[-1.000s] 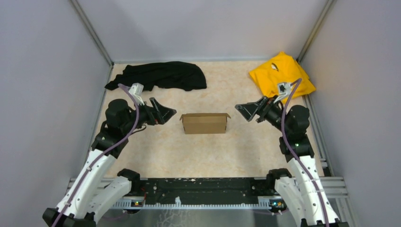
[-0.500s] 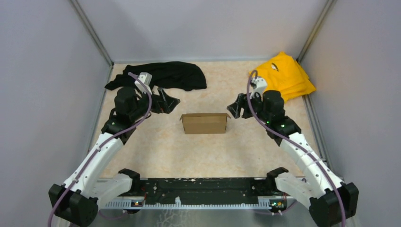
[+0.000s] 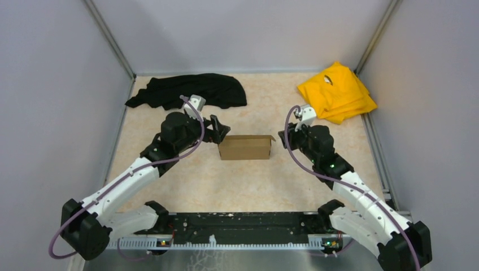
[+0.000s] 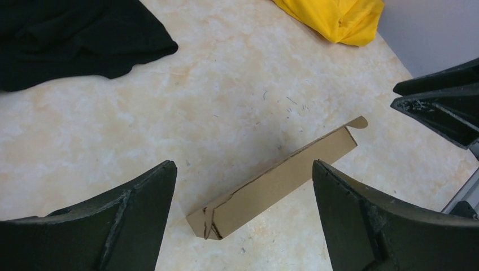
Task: Fold the paper box
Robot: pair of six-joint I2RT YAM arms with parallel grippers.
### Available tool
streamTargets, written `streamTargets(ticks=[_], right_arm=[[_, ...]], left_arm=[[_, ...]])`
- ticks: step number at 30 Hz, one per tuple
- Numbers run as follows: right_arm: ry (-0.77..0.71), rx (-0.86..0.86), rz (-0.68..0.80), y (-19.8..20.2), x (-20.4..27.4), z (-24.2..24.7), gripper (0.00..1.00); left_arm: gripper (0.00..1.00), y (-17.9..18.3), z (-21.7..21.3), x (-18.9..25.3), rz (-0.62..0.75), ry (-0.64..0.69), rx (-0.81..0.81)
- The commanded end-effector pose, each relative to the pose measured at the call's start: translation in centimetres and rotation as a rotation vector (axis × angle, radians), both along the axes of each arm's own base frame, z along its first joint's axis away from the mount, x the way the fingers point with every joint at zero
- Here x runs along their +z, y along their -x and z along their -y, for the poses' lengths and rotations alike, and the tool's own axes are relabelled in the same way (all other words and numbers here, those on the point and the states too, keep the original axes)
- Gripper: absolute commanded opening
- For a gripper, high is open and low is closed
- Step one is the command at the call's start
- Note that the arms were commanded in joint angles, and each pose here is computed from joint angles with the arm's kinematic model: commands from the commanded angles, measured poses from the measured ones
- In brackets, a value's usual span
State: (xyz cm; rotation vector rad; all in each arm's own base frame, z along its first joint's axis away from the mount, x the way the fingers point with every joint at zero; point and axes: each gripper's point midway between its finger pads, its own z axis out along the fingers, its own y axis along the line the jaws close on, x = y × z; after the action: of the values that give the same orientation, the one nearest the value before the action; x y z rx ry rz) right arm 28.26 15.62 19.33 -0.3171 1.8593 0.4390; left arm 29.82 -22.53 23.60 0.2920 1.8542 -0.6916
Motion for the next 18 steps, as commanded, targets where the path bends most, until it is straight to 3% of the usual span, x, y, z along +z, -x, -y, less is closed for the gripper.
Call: streamTargets(ticks=[1, 16, 18], right_arm=[[-0.072, 0.052, 0.149, -0.6, 4.9, -1.3, 0.32], [-0.063, 0.189, 0.089, 0.3, 3.9, -3.5, 0.33], [-0.061, 0.193, 0.086, 0.4, 3.7, -3.5, 0.31]], left_arm=[[0.96, -0.5, -0.4, 2.4, 0.11, -0.044, 0.077], [0.83, 0.9, -3.1, 0.8, 0.101, -0.109, 0.155], [0.71, 0.8, -3.1, 0.5, 0.092, -0.117, 0.16]])
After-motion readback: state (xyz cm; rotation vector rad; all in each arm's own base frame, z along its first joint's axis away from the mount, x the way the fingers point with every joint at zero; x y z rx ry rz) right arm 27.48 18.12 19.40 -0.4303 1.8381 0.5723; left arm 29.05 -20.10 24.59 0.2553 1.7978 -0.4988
